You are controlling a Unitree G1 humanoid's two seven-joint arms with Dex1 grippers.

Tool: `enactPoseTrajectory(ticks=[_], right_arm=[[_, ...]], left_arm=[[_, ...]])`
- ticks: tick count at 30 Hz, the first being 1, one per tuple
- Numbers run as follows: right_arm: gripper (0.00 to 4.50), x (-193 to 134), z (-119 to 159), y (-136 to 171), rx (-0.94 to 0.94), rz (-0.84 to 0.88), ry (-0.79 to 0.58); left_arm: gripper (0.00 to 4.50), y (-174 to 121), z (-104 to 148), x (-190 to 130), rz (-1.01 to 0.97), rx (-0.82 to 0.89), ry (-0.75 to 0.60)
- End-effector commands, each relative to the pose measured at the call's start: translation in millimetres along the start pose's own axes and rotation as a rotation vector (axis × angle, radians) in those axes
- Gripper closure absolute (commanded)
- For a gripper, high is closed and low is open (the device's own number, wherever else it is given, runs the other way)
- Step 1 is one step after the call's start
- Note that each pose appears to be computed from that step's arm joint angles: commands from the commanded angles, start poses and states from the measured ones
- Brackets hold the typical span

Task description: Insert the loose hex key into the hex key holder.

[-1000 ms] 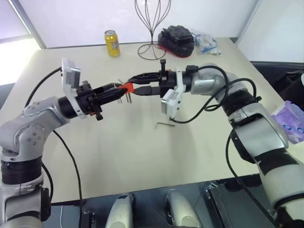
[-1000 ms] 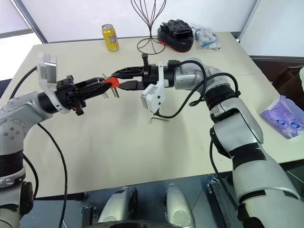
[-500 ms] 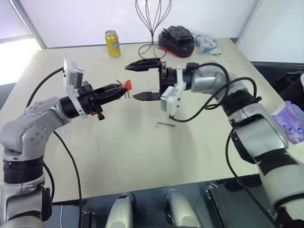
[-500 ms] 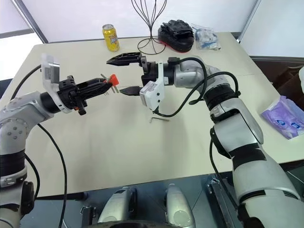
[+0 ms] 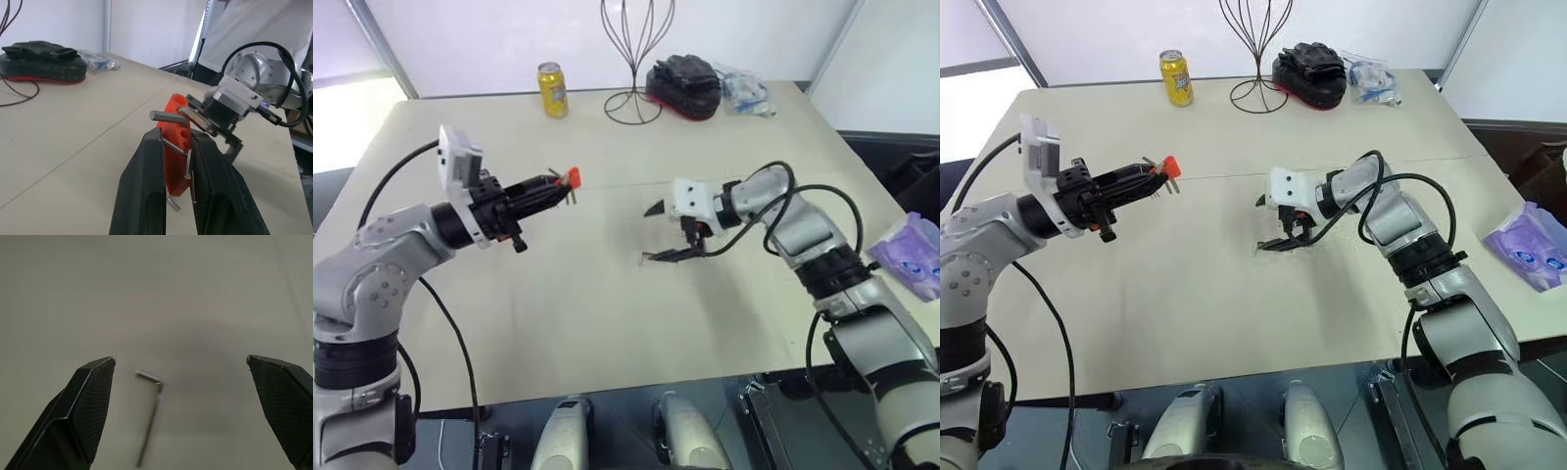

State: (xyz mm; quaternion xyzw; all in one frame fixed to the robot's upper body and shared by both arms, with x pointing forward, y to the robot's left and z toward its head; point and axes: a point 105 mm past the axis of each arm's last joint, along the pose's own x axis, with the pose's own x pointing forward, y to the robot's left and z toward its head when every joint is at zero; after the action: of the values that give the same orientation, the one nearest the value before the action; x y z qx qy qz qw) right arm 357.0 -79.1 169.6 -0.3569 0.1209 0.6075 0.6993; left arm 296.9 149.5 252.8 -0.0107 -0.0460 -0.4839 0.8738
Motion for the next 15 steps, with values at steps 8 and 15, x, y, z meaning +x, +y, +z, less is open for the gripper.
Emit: enactPoseTrajectory(ticks=[8,15], right_arm=[[0.04,30,-23,-5,0.180,-0.090,0.067],[0.04,36,-49,-6,0.144,-0.087,0.145]], left_arm=[[4.21,-8,11,-6,0.003,0.046,-0.003],[4.21,-11,11,-8,0.012,0.052,0.003]])
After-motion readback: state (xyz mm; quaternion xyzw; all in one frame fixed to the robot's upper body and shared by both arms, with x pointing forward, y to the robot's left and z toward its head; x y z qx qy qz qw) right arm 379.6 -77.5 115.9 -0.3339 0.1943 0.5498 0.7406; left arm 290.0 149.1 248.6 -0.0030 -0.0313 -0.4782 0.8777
